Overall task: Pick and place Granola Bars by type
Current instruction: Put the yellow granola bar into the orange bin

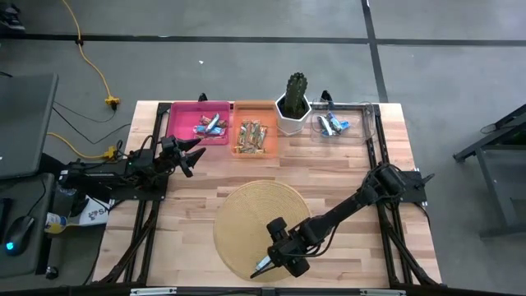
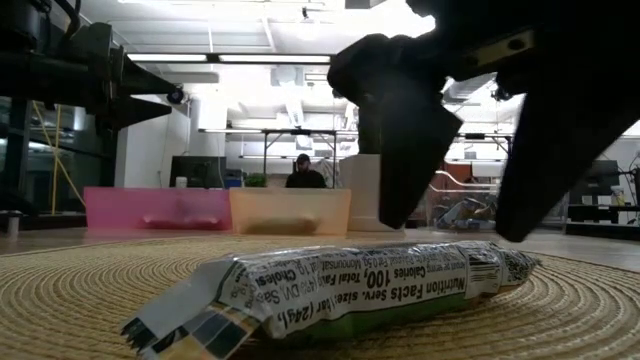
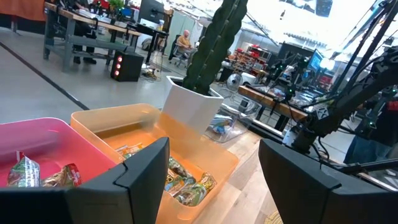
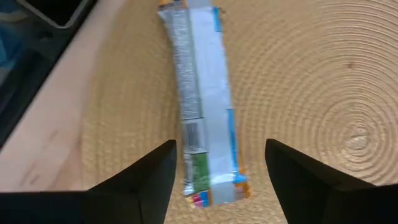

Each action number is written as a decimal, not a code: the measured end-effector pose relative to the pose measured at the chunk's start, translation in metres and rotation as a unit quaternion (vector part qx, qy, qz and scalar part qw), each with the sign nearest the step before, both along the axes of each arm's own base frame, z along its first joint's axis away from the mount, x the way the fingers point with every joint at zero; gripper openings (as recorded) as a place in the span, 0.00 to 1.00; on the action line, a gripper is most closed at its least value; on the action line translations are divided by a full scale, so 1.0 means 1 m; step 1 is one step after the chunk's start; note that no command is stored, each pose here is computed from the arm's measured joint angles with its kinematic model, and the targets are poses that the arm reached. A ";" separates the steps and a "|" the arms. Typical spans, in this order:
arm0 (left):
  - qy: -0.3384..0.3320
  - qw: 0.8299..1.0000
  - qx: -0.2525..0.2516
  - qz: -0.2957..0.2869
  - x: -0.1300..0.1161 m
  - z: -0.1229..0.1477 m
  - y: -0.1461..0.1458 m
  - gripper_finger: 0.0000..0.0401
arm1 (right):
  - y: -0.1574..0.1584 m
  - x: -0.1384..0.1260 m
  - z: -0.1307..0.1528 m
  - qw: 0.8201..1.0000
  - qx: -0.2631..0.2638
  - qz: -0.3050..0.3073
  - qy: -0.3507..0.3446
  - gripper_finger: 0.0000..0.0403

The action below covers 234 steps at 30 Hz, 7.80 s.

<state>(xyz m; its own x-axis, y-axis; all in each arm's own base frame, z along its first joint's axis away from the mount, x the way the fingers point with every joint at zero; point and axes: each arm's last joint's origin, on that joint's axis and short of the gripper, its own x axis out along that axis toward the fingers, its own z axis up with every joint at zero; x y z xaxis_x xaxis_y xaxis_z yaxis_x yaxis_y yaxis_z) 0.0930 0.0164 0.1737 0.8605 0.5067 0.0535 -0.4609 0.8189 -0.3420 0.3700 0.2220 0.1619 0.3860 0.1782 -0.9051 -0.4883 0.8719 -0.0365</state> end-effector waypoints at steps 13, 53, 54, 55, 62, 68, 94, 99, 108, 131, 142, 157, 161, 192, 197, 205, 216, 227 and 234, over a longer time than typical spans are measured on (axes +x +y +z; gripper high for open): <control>0.000 1.000 0.000 0.000 0.000 0.000 0.000 0.61 | -0.002 0.001 0.000 1.000 -0.001 0.009 0.000 0.62; 0.000 1.000 0.000 0.000 0.000 0.000 0.000 0.61 | 0.003 0.009 -0.028 1.000 0.012 0.012 0.015 0.58; 0.000 1.000 0.000 0.000 0.000 0.000 0.000 0.61 | 0.003 0.009 -0.029 1.000 0.011 0.012 0.015 0.57; 0.000 1.000 0.000 0.000 0.000 0.000 0.000 0.61 | 0.003 0.009 -0.029 1.000 0.011 0.012 0.015 0.55; 0.000 1.000 0.000 0.000 0.000 0.000 0.000 0.61 | 0.002 0.008 -0.030 1.000 0.009 0.012 0.021 0.40; 0.000 1.000 0.000 0.000 0.000 0.000 0.000 0.61 | 0.002 0.008 -0.029 1.000 0.008 0.012 0.022 0.30; 0.000 1.000 0.000 0.000 0.000 0.000 0.000 0.61 | 0.002 0.006 -0.020 0.999 0.040 0.000 0.031 0.27; 0.000 1.000 0.000 0.000 0.000 0.000 0.000 0.61 | 0.001 0.006 -0.007 0.999 0.045 -0.002 0.009 0.27; 0.000 1.000 0.000 0.000 0.000 0.000 0.000 0.61 | -0.003 0.007 0.012 0.998 0.049 -0.011 -0.022 0.27; 0.000 1.000 0.000 0.000 0.000 0.000 0.000 0.61 | -0.005 0.009 0.014 0.998 0.055 -0.034 -0.027 0.27; 0.000 1.000 0.000 0.000 0.000 0.000 0.000 0.61 | -0.019 0.032 0.045 0.964 0.233 -0.110 -0.070 0.24; 0.000 1.000 0.000 0.000 0.000 0.000 0.000 0.61 | -0.044 0.071 0.110 0.829 0.464 -0.075 -0.305 0.24; 0.000 1.000 0.000 0.000 0.000 0.000 0.000 0.61 | -0.052 0.073 0.128 0.777 0.500 -0.070 -0.377 0.24; 0.000 1.000 0.000 0.000 0.000 0.000 0.000 0.61 | -0.132 0.045 0.212 0.578 0.130 -0.424 -0.685 0.24; 0.000 1.000 0.000 0.000 0.000 0.000 0.000 0.61 | -0.153 0.048 0.199 0.526 0.056 -0.574 -0.625 0.24; 0.000 1.000 0.000 0.000 0.000 0.000 0.000 0.61 | -0.196 0.060 0.170 0.510 0.078 -0.640 -0.570 0.24; 0.000 1.000 0.000 0.000 0.000 0.000 0.000 0.61 | -0.279 0.061 0.124 0.560 0.215 -0.694 -0.399 0.24; 0.000 1.000 0.000 0.000 0.000 0.000 0.000 0.61 | -0.313 0.063 0.080 0.532 0.252 -0.755 -0.289 0.24; 0.000 1.000 0.000 -0.001 0.000 0.000 0.000 0.61 | -0.309 0.068 0.049 0.520 0.249 -0.782 -0.236 0.24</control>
<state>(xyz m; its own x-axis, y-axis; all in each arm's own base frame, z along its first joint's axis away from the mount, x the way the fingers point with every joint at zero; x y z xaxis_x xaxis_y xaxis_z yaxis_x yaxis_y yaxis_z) 0.0930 0.0164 0.1736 0.8610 0.5058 0.0536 -0.4601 0.8194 -0.3420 0.4376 -0.0872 0.2106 0.5698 -0.5210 -0.6355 0.7934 0.1475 0.5905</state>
